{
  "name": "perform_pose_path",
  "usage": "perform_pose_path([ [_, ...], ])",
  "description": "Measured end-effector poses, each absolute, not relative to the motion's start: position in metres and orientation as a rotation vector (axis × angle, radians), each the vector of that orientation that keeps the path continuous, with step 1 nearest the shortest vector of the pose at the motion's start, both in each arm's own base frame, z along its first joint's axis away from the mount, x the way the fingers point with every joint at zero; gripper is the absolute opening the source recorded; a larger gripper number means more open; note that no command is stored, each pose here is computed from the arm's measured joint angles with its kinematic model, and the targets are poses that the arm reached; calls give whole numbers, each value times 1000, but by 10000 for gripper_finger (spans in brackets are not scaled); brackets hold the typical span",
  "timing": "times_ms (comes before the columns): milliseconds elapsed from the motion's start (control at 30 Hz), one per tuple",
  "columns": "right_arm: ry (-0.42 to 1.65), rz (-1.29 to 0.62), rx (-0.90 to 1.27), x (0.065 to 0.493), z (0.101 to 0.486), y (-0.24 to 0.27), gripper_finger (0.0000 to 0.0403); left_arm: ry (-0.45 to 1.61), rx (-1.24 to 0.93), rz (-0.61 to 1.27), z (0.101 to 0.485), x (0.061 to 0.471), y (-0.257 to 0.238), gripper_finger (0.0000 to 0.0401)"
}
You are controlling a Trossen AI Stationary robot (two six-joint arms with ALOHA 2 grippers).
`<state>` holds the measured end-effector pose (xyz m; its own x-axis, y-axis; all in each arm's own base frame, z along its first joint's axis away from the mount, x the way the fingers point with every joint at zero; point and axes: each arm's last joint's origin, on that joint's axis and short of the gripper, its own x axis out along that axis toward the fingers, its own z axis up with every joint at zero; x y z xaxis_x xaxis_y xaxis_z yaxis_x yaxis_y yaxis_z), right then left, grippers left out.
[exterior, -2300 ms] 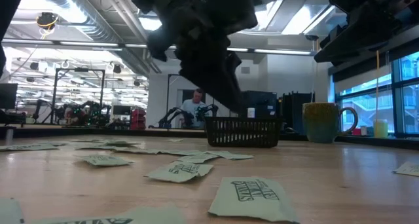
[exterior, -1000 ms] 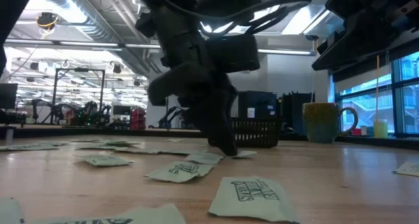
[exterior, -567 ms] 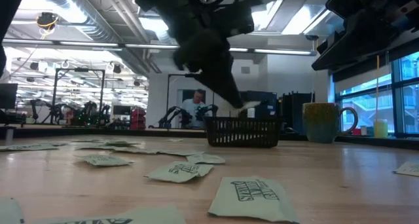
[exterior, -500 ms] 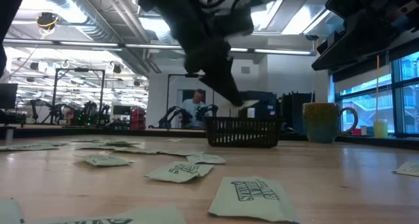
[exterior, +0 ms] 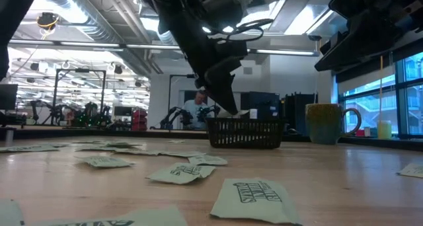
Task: Pick and place Stevia / Truvia into bins
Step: Put the stevia packet into the black basket
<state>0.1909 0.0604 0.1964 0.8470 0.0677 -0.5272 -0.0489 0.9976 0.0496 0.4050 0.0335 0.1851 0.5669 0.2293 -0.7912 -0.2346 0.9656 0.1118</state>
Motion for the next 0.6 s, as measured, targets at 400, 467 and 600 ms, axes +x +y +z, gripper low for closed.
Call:
perform_pose_path([
  [400, 557, 61, 35, 191, 196, 60, 99, 926, -15, 308, 183, 406, 36, 5],
  [467, 557, 62, 35, 191, 196, 60, 99, 935, -11, 320, 182, 405, 36, 4],
  [600, 557, 61, 35, 191, 196, 60, 99, 946, -6, 330, 175, 407, 37, 4],
])
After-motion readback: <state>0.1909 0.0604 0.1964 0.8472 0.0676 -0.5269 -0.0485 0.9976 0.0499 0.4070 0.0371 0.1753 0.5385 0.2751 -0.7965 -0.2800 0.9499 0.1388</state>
